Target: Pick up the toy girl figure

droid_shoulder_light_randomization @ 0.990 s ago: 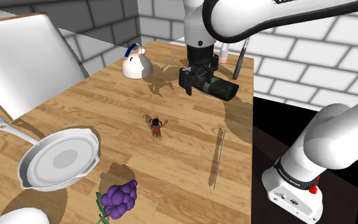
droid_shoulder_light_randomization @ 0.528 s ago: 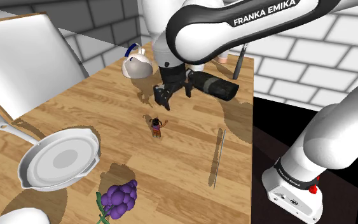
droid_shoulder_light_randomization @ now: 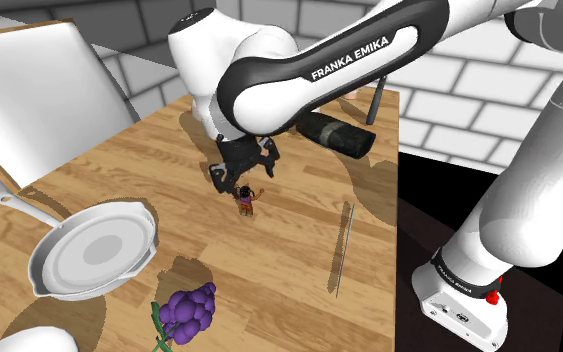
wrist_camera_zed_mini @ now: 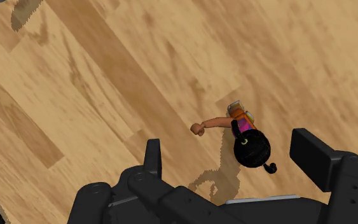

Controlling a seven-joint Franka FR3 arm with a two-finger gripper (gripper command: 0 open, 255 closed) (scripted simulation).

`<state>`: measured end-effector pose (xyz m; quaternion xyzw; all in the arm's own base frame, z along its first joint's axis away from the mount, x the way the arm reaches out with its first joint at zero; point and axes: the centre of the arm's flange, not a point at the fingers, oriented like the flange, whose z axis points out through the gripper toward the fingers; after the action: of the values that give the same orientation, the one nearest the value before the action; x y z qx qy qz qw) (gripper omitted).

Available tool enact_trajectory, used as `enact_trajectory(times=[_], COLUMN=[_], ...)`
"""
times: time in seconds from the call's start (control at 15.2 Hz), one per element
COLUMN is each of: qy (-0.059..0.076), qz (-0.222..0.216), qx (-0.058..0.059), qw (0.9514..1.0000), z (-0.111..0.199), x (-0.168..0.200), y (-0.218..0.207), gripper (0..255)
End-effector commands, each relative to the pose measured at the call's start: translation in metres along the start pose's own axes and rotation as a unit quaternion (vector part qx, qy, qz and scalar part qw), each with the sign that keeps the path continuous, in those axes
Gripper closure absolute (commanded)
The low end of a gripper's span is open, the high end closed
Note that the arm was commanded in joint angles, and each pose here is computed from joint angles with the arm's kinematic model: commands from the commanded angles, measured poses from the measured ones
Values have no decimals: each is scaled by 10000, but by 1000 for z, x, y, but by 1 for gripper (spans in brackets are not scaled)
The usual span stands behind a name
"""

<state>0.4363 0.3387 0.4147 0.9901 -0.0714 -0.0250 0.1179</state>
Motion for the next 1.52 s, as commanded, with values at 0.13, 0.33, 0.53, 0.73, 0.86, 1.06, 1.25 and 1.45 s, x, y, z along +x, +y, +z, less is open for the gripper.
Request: enact_trajectory(times=[0.13,0.33,0.53,0.73,0.86,1.06,1.25,1.45], qy=[0,0,-1,-1,-1,0,0,0], qz=[5,4,4,4,4,4,5,5], qx=[-2,-1,-1,-1,-1,-2,-2,-2], qw=[10000,10000,10000,10000,10000,10000,10000,10000], z=[20,28,29,29,29,23,8,-8], x=[2,2,4,4,4,2,1,1], y=[-6,-8,-8,-8,-8,-7,-3,0], gripper=[0,0,255,255,255,255,255,255])
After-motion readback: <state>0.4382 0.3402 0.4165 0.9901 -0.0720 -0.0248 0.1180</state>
